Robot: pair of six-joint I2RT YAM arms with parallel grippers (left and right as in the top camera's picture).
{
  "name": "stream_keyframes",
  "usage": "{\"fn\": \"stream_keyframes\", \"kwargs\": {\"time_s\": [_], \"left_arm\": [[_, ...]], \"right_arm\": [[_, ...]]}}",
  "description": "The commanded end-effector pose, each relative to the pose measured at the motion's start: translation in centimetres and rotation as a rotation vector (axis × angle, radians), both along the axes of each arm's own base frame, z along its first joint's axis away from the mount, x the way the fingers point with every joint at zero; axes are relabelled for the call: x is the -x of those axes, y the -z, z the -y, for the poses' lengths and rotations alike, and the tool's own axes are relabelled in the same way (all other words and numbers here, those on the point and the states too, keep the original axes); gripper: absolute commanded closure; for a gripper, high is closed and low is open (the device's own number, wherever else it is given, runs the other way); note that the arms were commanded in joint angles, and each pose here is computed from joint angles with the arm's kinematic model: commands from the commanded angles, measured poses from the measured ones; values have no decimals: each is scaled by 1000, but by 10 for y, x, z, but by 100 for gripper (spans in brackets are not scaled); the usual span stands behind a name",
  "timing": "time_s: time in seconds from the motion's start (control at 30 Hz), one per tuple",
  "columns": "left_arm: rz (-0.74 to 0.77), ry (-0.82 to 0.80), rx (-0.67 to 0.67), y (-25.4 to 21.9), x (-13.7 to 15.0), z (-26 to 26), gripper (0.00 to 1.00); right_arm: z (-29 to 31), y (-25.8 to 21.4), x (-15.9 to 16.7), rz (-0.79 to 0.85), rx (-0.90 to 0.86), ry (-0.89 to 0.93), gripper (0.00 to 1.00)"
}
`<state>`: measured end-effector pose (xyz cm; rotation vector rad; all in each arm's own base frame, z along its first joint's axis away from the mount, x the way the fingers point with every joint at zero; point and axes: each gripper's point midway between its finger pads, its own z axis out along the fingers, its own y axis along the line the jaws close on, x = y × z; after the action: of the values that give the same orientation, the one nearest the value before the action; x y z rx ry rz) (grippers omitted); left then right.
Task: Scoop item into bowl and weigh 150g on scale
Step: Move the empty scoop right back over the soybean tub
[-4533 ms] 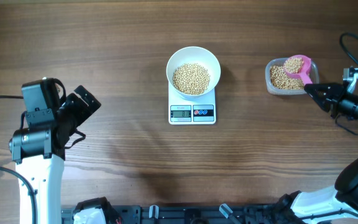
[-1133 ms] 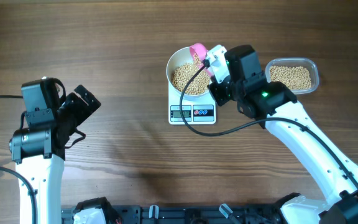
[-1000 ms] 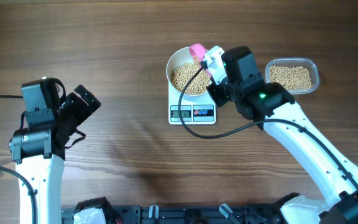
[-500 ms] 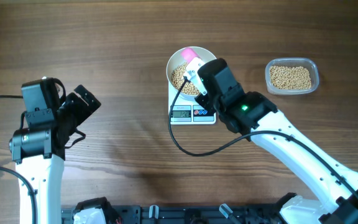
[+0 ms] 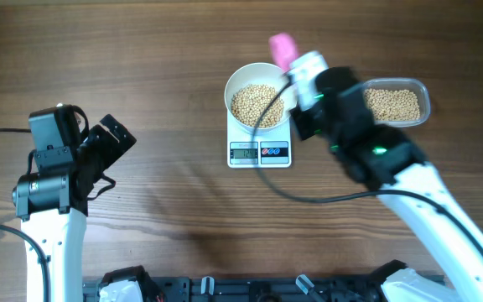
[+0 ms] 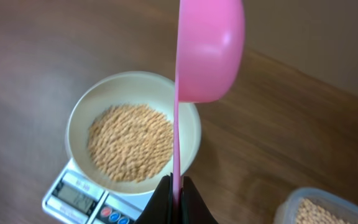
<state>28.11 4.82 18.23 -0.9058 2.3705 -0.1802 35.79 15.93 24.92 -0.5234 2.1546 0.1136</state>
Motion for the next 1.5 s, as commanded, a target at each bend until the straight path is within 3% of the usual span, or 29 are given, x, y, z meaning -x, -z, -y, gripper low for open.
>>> {"fn": "stream_keyframes", "kwargs": {"time_s": [0.0, 0.27, 0.43, 0.7, 0.87, 1.07, 1.47], "left_arm": [[0, 1, 1, 0, 0, -1, 0], [1, 1, 1, 0, 0, -1, 0], [0, 1, 1, 0, 0, -1, 0], [0, 1, 1, 0, 0, -1, 0], [0, 1, 1, 0, 0, -1, 0], [0, 1, 1, 0, 0, -1, 0], [0, 1, 1, 0, 0, -1, 0]], "right_arm": [[26, -36, -5, 3, -233, 64, 96], [117, -37, -23, -9, -371, 385, 96], [179, -15, -13, -44, -255, 634, 96], [193, 45, 6, -256, 70, 501, 96], [202, 81, 0, -363, 112, 544, 96], [196, 122, 14, -542, 114, 540, 96], [228, 115, 7, -477, 336, 552, 96]]}}
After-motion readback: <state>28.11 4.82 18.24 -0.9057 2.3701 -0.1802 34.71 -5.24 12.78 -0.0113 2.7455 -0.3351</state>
